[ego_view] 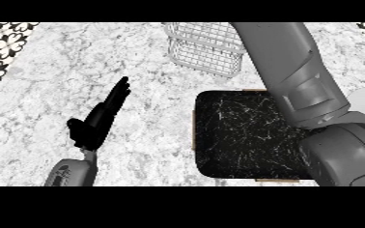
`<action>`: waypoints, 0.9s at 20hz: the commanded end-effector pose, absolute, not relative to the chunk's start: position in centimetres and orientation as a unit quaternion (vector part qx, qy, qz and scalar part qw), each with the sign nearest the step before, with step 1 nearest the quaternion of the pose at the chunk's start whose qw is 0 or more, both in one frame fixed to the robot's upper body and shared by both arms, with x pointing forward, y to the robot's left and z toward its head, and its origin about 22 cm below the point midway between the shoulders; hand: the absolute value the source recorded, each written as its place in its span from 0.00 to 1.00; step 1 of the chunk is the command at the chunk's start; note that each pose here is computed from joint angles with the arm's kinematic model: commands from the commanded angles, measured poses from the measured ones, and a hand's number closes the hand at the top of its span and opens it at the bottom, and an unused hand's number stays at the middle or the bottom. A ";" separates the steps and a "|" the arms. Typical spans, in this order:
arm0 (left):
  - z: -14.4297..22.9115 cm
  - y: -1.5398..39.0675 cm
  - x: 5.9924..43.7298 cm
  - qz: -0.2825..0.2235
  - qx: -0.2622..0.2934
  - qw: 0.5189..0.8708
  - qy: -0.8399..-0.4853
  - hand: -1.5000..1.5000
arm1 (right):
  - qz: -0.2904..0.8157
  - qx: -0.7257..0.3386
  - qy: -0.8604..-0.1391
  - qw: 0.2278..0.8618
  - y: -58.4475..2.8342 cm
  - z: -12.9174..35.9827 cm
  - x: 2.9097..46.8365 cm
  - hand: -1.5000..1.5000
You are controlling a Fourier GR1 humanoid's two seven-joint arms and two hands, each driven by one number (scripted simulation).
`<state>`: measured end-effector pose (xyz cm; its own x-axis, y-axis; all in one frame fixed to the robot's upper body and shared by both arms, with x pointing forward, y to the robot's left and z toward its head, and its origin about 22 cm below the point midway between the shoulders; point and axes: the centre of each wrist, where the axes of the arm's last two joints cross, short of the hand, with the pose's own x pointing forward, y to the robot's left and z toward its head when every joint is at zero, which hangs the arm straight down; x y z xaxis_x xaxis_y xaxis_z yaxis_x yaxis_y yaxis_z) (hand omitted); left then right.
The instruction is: Pick the cupcake from the tray and place it in the tiered basket
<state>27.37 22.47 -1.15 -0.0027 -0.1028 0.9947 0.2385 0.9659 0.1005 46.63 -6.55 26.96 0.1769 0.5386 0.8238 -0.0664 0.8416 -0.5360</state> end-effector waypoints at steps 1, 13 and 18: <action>-0.3 22.1 28.2 -0.120 -0.054 0.704 -0.698 0.50 | 0.163 -0.129 -0.561 0.801 -6.5 25.9 47.0 0.00; -2.6 23.3 27.1 -0.108 -0.039 0.711 -0.694 0.50 | -0.001 -0.231 -0.632 0.739 -11.0 29.5 47.5 0.00; -2.8 24.6 25.5 -0.102 -0.038 0.716 -0.690 0.50 | -0.099 -0.311 -0.654 0.682 -15.7 29.9 47.7 0.00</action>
